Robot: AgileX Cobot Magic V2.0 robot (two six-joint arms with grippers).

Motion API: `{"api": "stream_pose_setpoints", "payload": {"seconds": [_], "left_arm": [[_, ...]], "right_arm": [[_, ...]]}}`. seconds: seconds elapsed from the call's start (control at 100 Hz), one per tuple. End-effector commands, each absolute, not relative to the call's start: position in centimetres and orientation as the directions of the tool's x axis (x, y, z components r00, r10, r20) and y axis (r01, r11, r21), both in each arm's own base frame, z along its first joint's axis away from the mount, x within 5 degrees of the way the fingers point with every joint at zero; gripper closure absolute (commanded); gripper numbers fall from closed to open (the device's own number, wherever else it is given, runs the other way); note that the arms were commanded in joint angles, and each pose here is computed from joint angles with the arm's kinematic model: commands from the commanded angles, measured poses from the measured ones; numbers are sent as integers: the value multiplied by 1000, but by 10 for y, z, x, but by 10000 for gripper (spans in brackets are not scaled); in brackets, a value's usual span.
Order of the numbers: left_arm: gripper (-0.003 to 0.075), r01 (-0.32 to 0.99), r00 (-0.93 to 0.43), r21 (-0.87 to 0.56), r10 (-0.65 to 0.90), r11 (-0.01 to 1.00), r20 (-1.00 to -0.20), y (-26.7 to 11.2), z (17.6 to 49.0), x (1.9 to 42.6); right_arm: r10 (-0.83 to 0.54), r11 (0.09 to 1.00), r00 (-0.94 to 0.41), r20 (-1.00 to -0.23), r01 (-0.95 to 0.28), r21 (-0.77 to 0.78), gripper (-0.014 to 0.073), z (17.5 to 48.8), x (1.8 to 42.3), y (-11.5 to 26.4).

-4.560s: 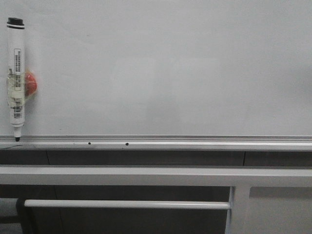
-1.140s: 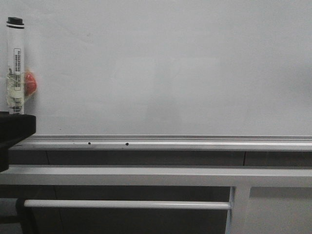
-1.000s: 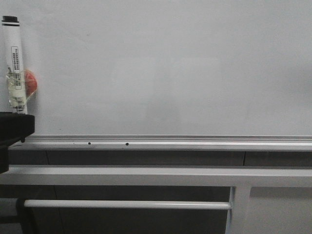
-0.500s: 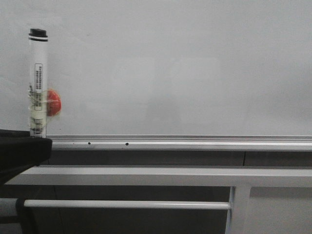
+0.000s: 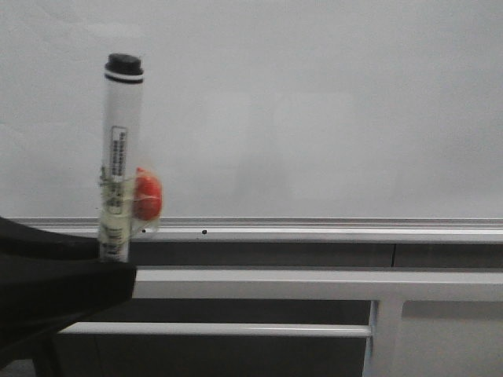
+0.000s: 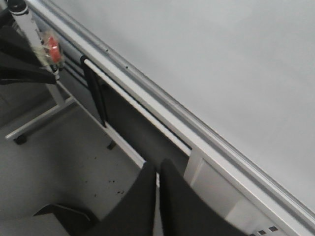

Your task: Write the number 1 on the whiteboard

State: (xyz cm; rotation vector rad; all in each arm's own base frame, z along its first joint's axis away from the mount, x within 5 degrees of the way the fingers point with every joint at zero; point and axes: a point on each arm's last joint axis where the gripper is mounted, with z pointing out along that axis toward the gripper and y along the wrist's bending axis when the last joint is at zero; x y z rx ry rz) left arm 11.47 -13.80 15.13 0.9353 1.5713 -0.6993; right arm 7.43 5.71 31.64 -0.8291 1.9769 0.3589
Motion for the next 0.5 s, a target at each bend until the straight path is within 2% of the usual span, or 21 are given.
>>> {"api": "stream_pose_setpoints", "payload": {"seconds": [0.0, 0.13, 0.2, 0.29, 0.4, 0.49], "left_arm": [[741, 874, 39, 75, 86, 479, -996, -152, 173, 123], [741, 898, 54, 132, 193, 419, -980, -165, 173, 132], [741, 908, 73, 155, 218, 390, -973, -172, 177, 137], [741, 911, 60, 154, 247, 382, -967, -177, 179, 141], [741, 921, 68, 209, 393, 329, -917, -177, 174, 143], [741, 910, 71, 240, 443, 338, -894, -176, 179, 146]], "right_arm": [[-415, 696, -303, -858, -713, -85, 508, 330, 89, 70], [-447, 643, -276, -851, -761, -91, 295, 327, 100, 87], [-460, 627, -257, -850, -772, -106, 212, 325, 105, 94], [-498, 600, -234, -835, -788, -137, 195, 322, 109, 101], [-519, 546, -206, -829, -827, -136, 198, 318, 108, 113], [-549, 490, -155, -822, -856, -165, 198, 316, 106, 124]]}}
